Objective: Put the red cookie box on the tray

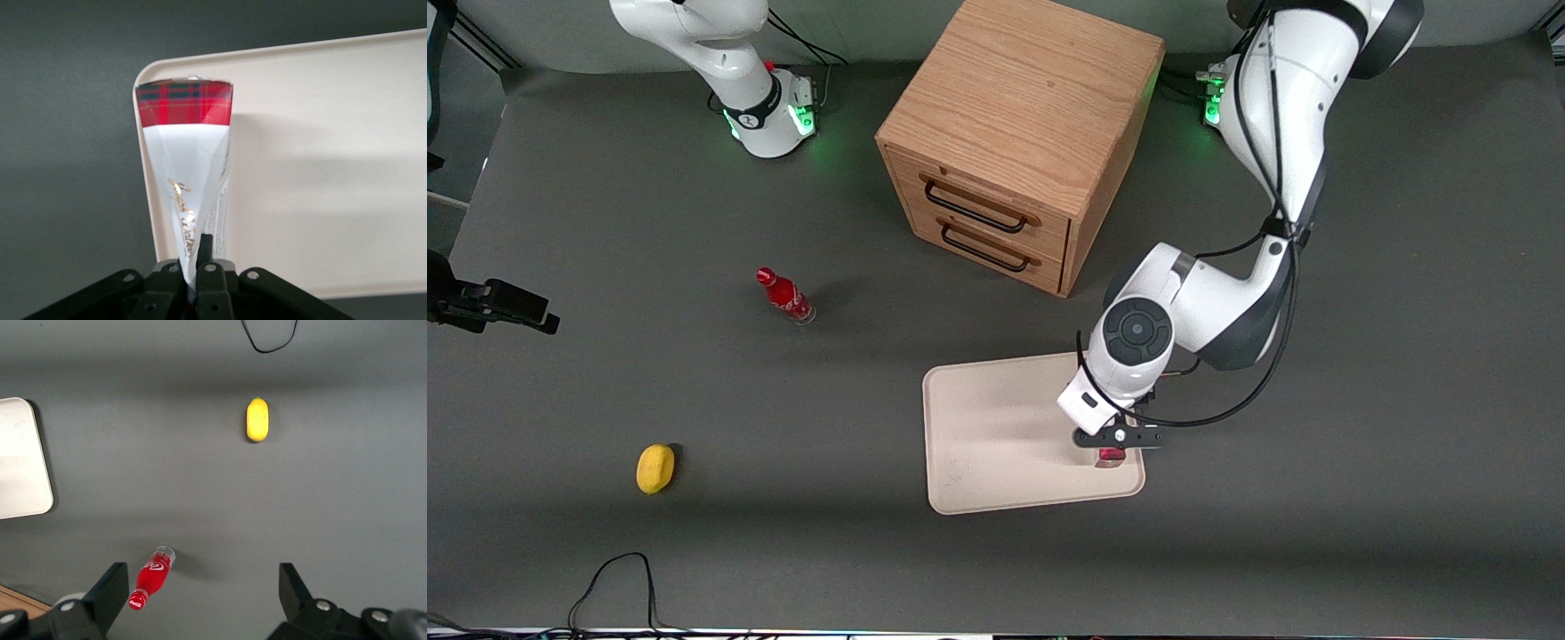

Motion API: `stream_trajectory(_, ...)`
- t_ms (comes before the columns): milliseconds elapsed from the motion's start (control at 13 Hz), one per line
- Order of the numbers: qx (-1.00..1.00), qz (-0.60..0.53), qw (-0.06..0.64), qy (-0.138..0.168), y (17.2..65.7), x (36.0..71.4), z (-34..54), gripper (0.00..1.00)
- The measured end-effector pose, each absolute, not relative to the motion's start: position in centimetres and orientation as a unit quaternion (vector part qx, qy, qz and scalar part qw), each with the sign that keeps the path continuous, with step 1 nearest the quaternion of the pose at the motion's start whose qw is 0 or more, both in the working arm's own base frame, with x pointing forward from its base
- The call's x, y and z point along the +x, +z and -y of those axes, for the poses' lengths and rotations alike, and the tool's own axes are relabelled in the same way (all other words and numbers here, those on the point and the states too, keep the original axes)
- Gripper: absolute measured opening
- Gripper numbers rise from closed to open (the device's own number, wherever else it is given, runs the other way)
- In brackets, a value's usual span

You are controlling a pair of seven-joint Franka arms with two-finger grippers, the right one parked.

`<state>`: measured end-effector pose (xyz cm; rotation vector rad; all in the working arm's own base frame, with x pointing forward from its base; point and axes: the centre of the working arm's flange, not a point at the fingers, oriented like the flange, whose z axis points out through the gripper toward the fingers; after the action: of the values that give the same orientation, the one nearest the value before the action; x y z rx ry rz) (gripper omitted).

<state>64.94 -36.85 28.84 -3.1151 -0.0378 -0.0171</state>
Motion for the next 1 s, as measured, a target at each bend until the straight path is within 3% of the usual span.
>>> stream_trajectory(231, -0.999, 0.035, 0.011, -0.012, 25.6, 65.2, 36.3, 0.04)
stream_trajectory(538, -0.999, 0.044, 0.016, -0.016, 24.9, 65.7, 35.4, 0.04)
stream_trajectory(769, -0.999, 0.045, 0.011, -0.025, 25.6, 66.0, 35.5, 0.35)
stream_trajectory(1000, -0.997, 0.054, 0.005, -0.055, 30.3, 66.9, 34.2, 0.68)
